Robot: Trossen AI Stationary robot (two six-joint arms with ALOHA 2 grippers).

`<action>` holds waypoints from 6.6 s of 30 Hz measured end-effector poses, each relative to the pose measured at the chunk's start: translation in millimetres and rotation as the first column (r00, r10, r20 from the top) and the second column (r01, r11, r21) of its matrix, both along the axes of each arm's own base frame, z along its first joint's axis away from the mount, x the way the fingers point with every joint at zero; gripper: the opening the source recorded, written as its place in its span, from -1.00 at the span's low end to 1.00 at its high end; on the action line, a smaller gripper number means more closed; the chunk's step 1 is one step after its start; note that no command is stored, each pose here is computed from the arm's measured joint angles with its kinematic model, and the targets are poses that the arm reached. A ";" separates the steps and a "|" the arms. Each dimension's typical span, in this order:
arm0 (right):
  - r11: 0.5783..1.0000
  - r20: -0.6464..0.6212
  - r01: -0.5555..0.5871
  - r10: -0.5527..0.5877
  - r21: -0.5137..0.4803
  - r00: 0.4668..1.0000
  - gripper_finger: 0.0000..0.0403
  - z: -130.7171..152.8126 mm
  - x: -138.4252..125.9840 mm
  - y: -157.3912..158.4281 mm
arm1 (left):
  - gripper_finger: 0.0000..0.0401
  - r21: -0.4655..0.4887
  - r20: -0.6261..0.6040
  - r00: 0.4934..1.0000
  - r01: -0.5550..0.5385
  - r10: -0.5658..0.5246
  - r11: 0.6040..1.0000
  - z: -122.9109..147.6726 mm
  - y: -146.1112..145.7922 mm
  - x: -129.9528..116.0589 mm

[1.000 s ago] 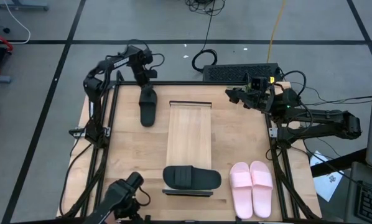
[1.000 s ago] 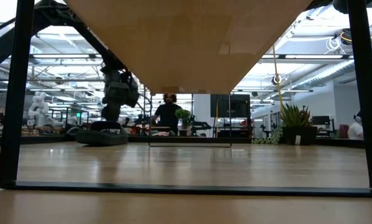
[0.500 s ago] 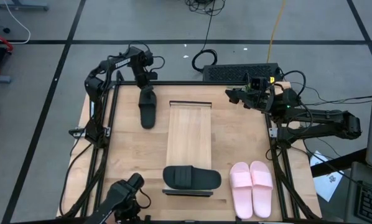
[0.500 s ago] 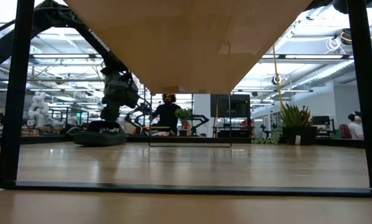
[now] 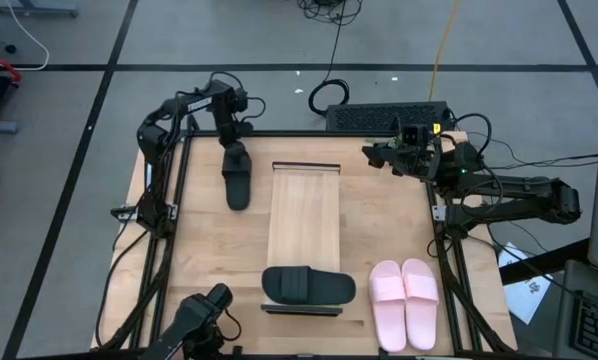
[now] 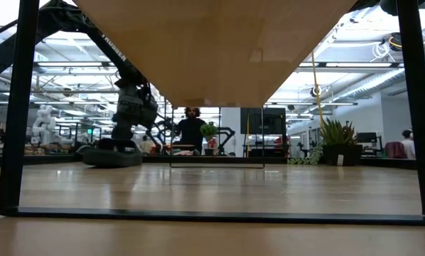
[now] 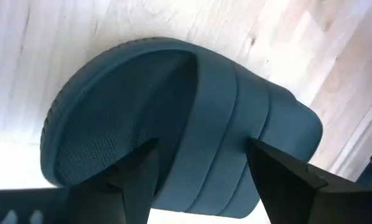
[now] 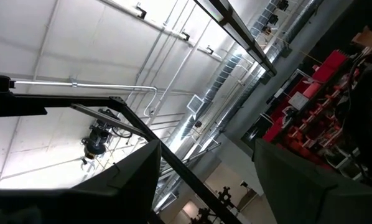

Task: Pick and place slides into the shelf
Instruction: Put the black slipper on the shelf

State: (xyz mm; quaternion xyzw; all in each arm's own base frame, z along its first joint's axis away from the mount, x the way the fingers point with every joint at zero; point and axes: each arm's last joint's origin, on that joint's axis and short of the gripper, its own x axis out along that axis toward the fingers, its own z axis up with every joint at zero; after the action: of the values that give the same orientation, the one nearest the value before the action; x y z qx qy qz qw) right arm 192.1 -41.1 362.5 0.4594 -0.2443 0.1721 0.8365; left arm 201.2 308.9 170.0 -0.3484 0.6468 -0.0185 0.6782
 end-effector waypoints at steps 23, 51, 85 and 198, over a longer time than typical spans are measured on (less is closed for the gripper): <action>1.000 -0.002 -0.009 0.009 0.021 1.000 0.23 0.0 -0.3 -1.3 | 0.20 -0.091 0.060 0.998 0.012 -0.007 0.996 2.8 -9.4 5.6; 0.997 -0.004 -0.075 0.076 0.025 0.997 0.23 0.5 -0.8 0.4 | -0.32 -0.279 0.050 0.999 0.021 -0.008 0.960 -25.8 -30.5 21.6; 0.996 -0.004 -0.079 0.079 0.030 0.997 0.23 0.5 -0.8 0.4 | -0.98 -0.303 0.133 0.986 0.133 -0.097 0.944 -21.5 -39.0 25.7; 0.871 0.121 0.487 -0.478 -0.056 0.870 0.23 10.1 -56.0 -87.7 | -1.00 -0.302 0.606 0.433 -0.651 0.667 0.696 250.9 -295.5 85.3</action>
State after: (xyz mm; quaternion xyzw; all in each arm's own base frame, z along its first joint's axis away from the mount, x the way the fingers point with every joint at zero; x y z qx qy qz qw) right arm 136.1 -128.8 372.6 0.3382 -0.3868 -0.0087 0.8579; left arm 286.5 13.3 420.9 -0.5478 0.1650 0.1144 0.8122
